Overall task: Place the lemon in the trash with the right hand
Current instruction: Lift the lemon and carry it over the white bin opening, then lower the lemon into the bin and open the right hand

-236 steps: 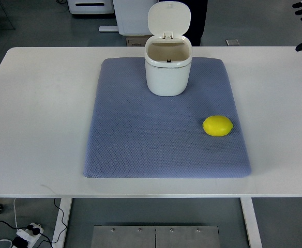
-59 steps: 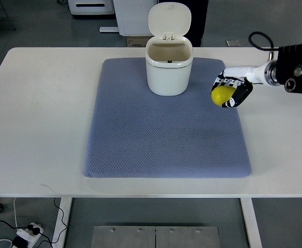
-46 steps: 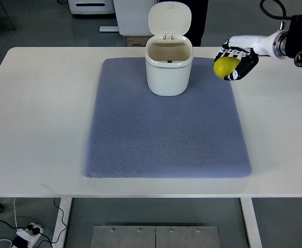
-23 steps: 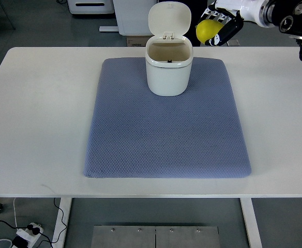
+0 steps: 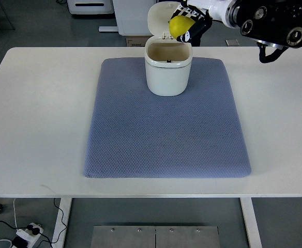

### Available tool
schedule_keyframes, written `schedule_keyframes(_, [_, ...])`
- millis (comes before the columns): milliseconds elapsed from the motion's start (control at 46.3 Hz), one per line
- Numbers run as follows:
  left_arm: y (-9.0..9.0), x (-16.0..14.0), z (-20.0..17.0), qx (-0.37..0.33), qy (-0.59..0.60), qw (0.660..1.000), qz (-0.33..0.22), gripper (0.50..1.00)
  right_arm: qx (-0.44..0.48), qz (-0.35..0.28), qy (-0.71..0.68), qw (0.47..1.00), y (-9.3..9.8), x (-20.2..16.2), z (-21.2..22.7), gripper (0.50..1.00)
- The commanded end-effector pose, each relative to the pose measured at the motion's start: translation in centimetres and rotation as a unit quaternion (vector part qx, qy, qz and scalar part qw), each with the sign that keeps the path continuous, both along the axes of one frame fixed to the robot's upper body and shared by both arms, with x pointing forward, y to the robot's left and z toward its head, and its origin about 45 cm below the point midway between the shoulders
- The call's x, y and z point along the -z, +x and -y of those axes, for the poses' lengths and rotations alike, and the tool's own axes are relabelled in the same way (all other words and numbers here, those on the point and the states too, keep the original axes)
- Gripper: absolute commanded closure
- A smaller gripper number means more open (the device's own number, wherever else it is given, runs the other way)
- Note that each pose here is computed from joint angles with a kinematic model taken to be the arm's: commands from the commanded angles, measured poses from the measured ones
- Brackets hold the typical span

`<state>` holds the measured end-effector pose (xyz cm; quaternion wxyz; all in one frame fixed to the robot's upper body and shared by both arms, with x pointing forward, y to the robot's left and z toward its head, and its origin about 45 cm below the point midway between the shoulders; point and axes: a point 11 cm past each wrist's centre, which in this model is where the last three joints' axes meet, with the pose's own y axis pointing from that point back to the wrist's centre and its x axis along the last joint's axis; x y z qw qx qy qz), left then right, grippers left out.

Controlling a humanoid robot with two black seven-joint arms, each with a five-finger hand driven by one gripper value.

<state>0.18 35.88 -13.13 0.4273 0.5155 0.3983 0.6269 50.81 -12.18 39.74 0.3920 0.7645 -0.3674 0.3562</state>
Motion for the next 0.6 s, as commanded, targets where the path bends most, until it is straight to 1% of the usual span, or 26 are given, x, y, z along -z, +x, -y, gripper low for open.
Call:
schedule_keyframes(0, [0.0, 0.0, 0.0, 0.000, 0.000, 1.000, 0.000, 0.500, 0.000, 0.001, 0.007, 1.000, 0.2, 0.2, -0.5, 1.000])
schedule_keyframes(302, [0.0, 0.0, 0.0, 0.000, 0.000, 1.000, 0.000, 0.500, 0.004, -0.007, 0.039, 0.999, 0.5, 1.9, -2.3, 1.000])
schedule_keyframes(583, [0.0, 0.0, 0.0, 0.000, 0.000, 1.000, 0.000, 0.500, 0.017, -0.018, 0.054, 0.998, 0.9, 3.9, -2.2, 1.000])
